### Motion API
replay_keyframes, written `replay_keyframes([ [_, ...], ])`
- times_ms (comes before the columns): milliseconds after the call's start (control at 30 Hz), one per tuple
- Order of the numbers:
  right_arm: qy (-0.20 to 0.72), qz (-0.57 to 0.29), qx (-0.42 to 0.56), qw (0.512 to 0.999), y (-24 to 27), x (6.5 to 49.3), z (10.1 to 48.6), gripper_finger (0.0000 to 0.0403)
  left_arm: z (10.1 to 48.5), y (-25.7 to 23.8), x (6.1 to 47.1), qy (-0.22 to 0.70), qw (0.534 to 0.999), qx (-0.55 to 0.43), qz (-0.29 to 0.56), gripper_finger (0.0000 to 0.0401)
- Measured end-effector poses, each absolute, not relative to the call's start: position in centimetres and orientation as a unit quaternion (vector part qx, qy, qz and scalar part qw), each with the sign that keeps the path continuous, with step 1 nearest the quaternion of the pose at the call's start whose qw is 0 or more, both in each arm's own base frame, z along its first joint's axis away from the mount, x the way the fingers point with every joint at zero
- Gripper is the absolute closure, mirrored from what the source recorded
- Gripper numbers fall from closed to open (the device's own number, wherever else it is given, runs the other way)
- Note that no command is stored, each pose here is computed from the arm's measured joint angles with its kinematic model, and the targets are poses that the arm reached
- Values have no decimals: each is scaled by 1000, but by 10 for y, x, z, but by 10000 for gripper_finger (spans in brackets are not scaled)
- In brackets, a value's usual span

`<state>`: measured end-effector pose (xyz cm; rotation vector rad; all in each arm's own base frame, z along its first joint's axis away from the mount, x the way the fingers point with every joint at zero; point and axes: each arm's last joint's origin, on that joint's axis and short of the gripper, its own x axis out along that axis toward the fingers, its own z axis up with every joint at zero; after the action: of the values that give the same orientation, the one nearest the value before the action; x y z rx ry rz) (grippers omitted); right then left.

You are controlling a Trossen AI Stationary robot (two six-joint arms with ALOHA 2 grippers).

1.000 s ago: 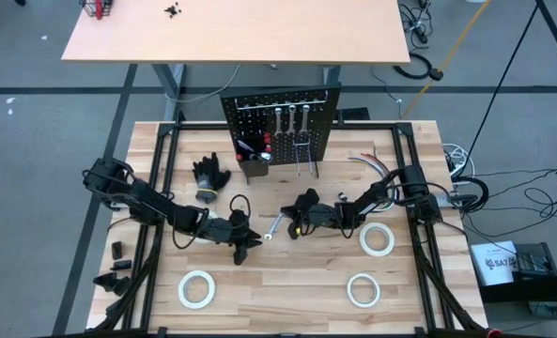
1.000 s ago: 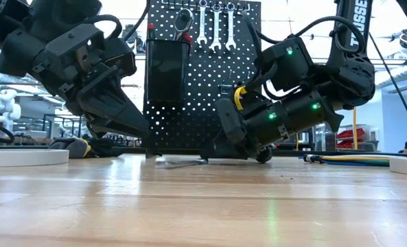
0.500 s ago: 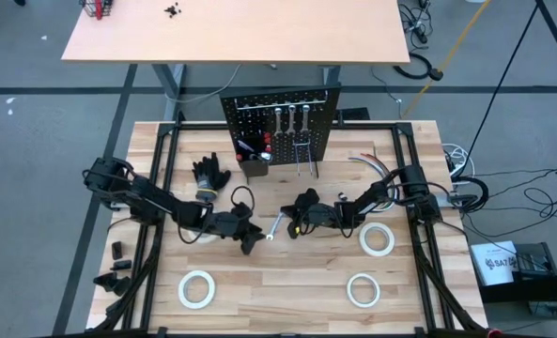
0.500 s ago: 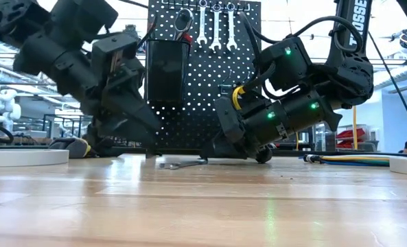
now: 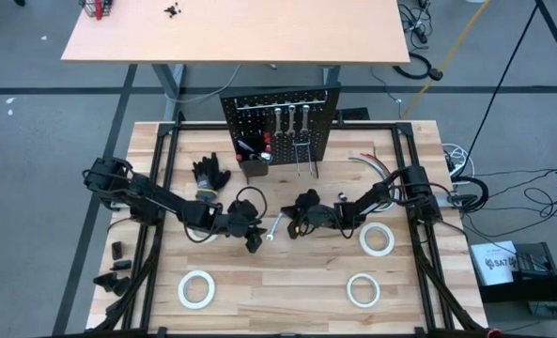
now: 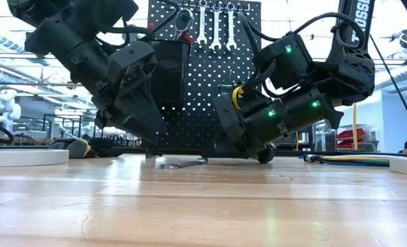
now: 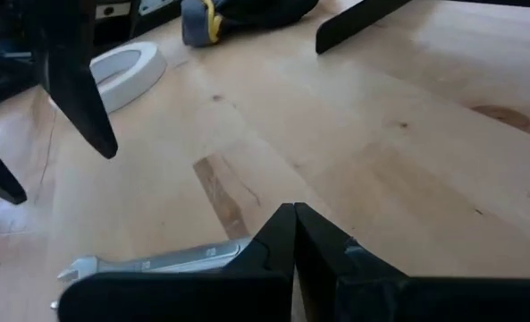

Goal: Hang tools onto peg board
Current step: Hang the wrench on the peg board

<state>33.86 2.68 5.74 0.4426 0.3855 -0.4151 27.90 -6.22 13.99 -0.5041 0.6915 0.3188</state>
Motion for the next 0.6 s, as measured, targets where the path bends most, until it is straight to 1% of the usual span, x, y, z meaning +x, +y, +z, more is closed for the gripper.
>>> replay_keyframes([
  [233, 185, -212, 222, 934, 26, 339, 58, 403, 140, -62, 279, 334, 898, -244, 154, 223],
  [400, 203, -217, 215, 930, 27, 342, 57, 403, 140, -62, 279, 334, 897, -245, 154, 223],
  [600, 217, -237, 239, 916, 28, 351, 59, 403, 140, -62, 279, 329, 889, -272, 165, 223],
])
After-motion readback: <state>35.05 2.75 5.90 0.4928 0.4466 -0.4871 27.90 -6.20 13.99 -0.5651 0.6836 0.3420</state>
